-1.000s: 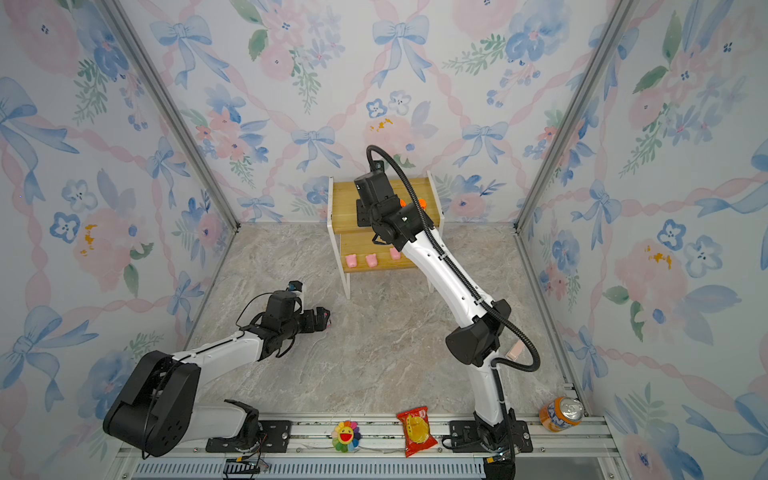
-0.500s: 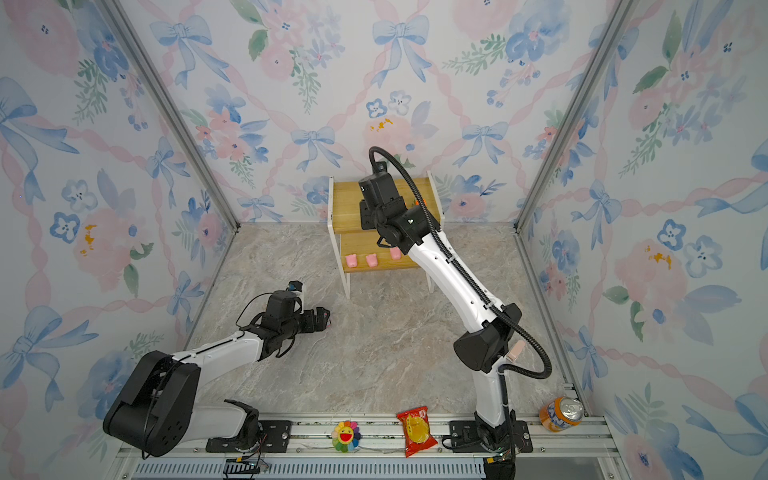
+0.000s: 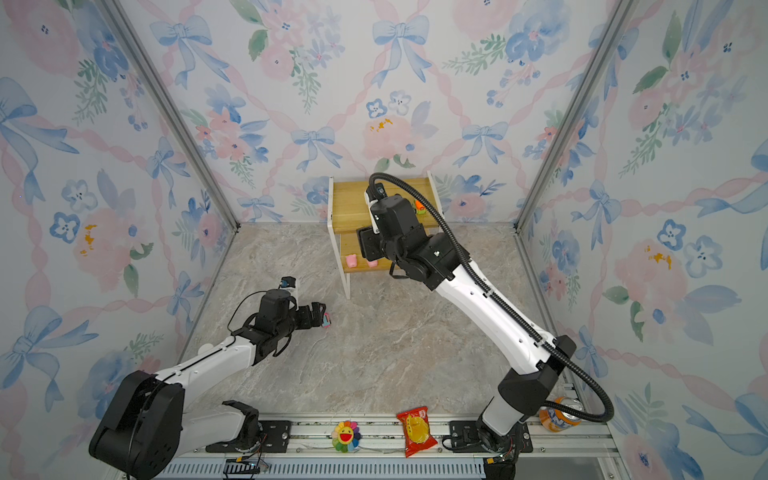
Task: Place and organize the plastic toys onto the shelf
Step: 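Open the right gripper to release the pink-and-green truck, then move the right gripper down to the pink-and-teal truck by the left gripper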
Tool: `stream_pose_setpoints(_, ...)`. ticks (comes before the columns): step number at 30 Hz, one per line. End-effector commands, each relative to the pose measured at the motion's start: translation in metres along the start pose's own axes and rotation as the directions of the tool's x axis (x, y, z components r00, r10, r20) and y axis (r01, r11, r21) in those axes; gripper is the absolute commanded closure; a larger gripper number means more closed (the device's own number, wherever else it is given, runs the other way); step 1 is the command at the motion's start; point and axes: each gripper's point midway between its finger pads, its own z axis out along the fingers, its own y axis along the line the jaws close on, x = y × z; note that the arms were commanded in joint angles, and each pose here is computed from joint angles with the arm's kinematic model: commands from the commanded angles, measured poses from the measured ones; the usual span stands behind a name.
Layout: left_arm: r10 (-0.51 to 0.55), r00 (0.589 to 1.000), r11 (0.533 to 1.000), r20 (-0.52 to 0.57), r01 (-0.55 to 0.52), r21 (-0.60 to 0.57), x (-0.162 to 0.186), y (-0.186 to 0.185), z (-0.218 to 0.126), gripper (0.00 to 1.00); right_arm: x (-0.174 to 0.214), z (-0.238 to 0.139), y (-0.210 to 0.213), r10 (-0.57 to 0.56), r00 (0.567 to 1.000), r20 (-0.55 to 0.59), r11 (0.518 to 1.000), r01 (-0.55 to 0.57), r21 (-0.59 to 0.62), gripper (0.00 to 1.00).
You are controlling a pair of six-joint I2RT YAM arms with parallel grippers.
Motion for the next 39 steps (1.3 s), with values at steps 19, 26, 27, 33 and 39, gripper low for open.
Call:
stream_pose_setpoints(19,0.012,1.000,1.000,-0.020,-0.012,0.014,0.026,0.021,-0.009,0.02,0.235,0.114,0.121,-0.030,0.967,-0.253,0.989,-0.007,-0.146,0.29)
stream_pose_setpoints(26,-0.029,1.000,0.997,0.010,0.029,-0.065,0.028,0.037,-0.016,0.02,0.249,0.152,0.125,0.050,0.955,-0.291,0.977,-0.107,-0.183,0.28)
stream_pose_setpoints(27,-0.037,0.999,0.996,0.013,0.038,-0.081,0.028,0.041,-0.017,0.02,0.250,0.156,0.126,0.049,0.955,-0.294,0.976,-0.108,-0.187,0.28)
stream_pose_setpoints(33,-0.055,0.998,0.994,0.017,0.057,-0.097,0.027,0.047,-0.017,0.02,0.256,0.174,0.141,0.030,0.947,-0.319,0.970,-0.105,-0.220,0.28)
stream_pose_setpoints(39,-0.066,0.998,0.993,0.020,0.067,-0.099,0.029,0.050,-0.017,0.02,0.263,0.188,0.153,0.021,0.940,-0.342,0.967,-0.106,-0.233,0.28)
